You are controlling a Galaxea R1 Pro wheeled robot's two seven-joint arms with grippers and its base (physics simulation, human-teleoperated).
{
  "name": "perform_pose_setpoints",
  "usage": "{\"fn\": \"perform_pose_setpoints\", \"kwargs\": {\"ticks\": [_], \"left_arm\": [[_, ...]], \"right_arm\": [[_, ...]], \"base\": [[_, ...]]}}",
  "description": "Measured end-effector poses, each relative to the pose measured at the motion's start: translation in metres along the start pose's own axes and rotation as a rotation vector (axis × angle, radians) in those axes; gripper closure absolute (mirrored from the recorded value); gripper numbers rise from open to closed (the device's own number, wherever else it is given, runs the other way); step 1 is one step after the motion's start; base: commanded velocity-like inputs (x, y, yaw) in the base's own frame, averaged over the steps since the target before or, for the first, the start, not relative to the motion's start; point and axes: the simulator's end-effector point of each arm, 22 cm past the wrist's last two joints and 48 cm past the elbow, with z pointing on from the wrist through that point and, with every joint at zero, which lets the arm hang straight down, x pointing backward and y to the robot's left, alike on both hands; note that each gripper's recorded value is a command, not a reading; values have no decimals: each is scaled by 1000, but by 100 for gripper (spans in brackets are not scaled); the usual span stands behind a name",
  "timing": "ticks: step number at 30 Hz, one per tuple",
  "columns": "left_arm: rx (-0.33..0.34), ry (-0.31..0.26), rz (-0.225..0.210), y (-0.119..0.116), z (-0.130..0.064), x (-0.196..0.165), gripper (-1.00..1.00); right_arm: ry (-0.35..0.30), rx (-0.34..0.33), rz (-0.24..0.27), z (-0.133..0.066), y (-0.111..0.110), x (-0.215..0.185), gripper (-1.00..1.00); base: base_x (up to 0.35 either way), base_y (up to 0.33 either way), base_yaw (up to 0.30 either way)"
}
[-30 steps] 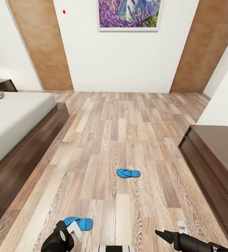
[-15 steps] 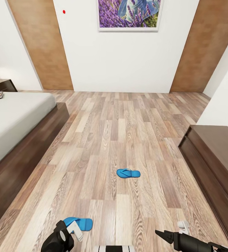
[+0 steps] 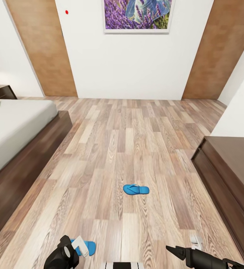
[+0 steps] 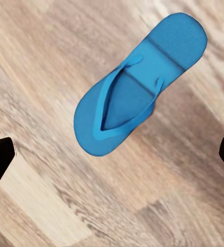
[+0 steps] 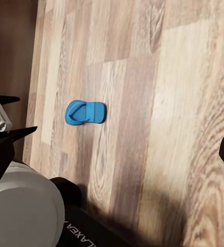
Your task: In the bedroom, move the book from the bed onto either nightstand, and place the two sandals side by side next to the bed.
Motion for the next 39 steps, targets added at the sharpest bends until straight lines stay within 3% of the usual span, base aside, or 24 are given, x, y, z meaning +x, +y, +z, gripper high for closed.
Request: {"fn": "perform_pose_setpoints", "kwargs": {"ticks": [7, 12, 20, 23, 39], "left_arm": [[1, 1, 0, 0, 0, 0, -100], [-14, 11, 23, 3, 0, 3, -100], [-100, 75, 175, 24, -2, 14, -100], [-112, 84, 200, 27, -2, 16, -100], [-130, 98, 227, 36, -2, 23, -100]], "right_arm": [[0, 0, 0, 0, 0, 0, -100], [0, 0, 0, 0, 0, 0, -100], [0, 1, 0, 0, -1, 0, -100], [0, 2, 0, -1, -1, 0, -100], [1, 2, 0, 0, -1, 0, -100]], "base": [[70, 0, 0], [8, 0, 0], [1, 0, 0], [0, 0, 0], [0, 0, 0]]}}
